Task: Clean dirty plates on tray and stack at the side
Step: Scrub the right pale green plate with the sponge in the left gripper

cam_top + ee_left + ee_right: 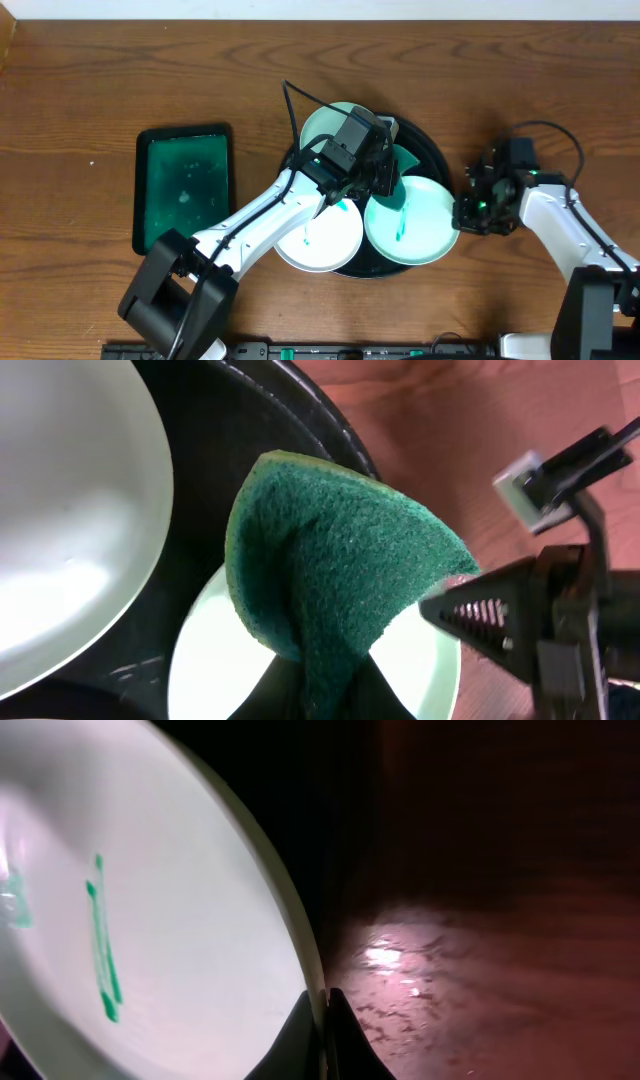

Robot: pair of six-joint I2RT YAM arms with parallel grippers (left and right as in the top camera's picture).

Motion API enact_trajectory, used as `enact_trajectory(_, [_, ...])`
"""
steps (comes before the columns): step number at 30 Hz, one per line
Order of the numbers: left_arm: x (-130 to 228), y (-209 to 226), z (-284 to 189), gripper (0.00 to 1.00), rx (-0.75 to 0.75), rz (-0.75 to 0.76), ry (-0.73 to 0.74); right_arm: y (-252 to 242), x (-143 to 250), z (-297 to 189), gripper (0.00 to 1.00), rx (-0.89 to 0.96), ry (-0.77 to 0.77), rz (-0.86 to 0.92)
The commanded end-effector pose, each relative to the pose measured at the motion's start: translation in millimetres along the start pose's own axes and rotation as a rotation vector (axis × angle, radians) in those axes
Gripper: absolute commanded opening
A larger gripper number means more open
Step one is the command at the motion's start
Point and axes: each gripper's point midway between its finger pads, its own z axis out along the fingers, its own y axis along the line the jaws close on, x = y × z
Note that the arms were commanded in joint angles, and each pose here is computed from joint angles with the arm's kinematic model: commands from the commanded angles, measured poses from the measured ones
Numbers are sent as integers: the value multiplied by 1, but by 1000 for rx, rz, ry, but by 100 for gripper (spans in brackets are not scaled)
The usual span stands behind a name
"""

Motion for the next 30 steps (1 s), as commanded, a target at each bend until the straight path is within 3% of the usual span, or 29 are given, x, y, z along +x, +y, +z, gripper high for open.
enact_trajectory(1, [3,0,11,7,6,-9,25,2,-6,-6,1,53,-33,5])
enact_trajectory(17, [80,43,89,7,-50,-344,305,0,-22,-7,1,68,-101,90])
enact_trajectory(19, [77,45,89,7,-49,-350,296,1,-21,-7,1,64,-99,87])
enact_trajectory(23, [63,3,95,7,141,-290,273,5,-20,-5,1,63,-95,73])
enact_trajectory(28, [77,4,103,7,131,-223,296,6,-20,-5,1,63,-94,72])
enact_trajectory(30, [81,33,104,7,-5,-241,288,6,-20,-5,1,63,-94,76])
